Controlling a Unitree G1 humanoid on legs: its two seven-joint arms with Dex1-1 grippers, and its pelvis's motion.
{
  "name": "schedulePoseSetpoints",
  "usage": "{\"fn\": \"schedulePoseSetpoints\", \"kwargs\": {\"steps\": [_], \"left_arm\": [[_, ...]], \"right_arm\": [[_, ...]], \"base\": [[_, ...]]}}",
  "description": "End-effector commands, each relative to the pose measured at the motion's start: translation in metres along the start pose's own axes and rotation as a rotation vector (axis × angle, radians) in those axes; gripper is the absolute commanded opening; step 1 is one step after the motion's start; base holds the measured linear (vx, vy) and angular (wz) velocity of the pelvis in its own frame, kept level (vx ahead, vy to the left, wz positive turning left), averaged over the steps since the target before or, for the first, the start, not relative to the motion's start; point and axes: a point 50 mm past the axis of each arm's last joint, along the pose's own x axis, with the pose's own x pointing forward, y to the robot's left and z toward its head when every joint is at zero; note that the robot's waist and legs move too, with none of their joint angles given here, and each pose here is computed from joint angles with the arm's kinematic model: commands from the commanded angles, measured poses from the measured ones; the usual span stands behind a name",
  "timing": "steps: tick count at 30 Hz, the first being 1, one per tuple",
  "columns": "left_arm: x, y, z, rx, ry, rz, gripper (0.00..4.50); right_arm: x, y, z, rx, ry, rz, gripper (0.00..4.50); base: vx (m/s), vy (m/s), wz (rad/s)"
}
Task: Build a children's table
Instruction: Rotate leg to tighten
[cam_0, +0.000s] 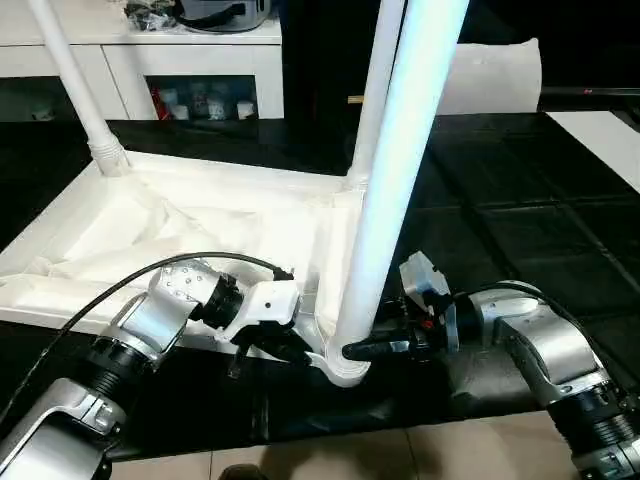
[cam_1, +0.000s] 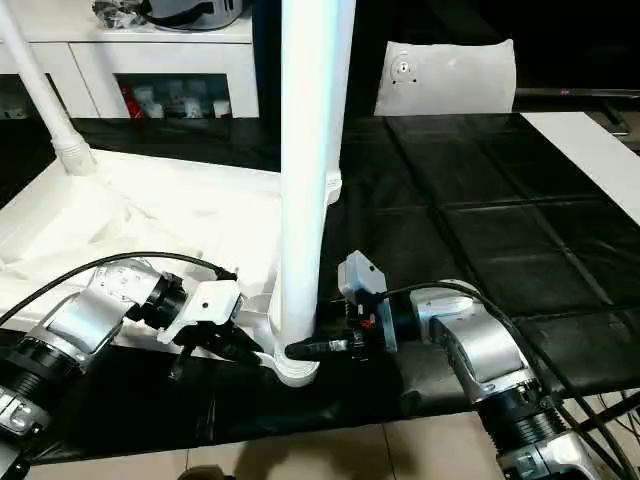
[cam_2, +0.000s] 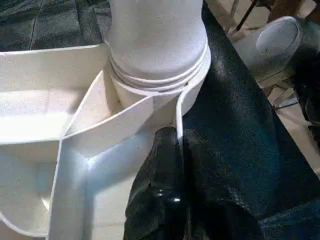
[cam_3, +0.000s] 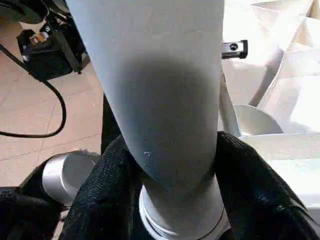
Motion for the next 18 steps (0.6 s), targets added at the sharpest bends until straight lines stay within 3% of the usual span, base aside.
{"fn": "schedulePoseSetpoints", "kwargs": {"steps": [1,6,8,11,15,16,18], "left_arm": [[0.007,-0.002,0.01,0.06,0.001,-0.056,0.0],[0.007,0.003,0.009,0.007,-0.018,0.027,0.0],[0.008,0.01,0.009,-0.067,-0.04,0.137,0.0],[0.017,0.024,0.017,-0.195,-0.124,0.323,0.0],[0.024,0.033,0.021,-0.261,-0.151,0.425,0.0],[0.03,0.043,0.027,-0.327,-0.173,0.541,0.0],[0.034,0.051,0.034,-0.374,-0.188,0.632,0.0]], "right_arm": [[0.007,0.006,0.003,0.005,-0.024,0.057,1.94],[0.012,0.011,0.0,0.04,-0.059,0.008,1.94],[0.021,0.011,-0.004,0.058,-0.078,-0.105,1.94],[0.046,-0.001,-0.006,0.146,-0.121,-0.381,1.94],[0.059,-0.006,-0.003,0.22,-0.166,-0.487,1.93],[0.071,-0.013,0.0,0.287,-0.19,-0.603,1.93],[0.079,-0.02,0.002,0.344,-0.196,-0.716,1.93]], "base": [[0.0,0.0,0.0],[0.0,0.0,0.0],[0.0,0.0,0.0],[0.0,0.0,0.0],[0.0,0.0,0.0],[0.0,0.0,0.0],[0.0,0.0,0.0]]}}
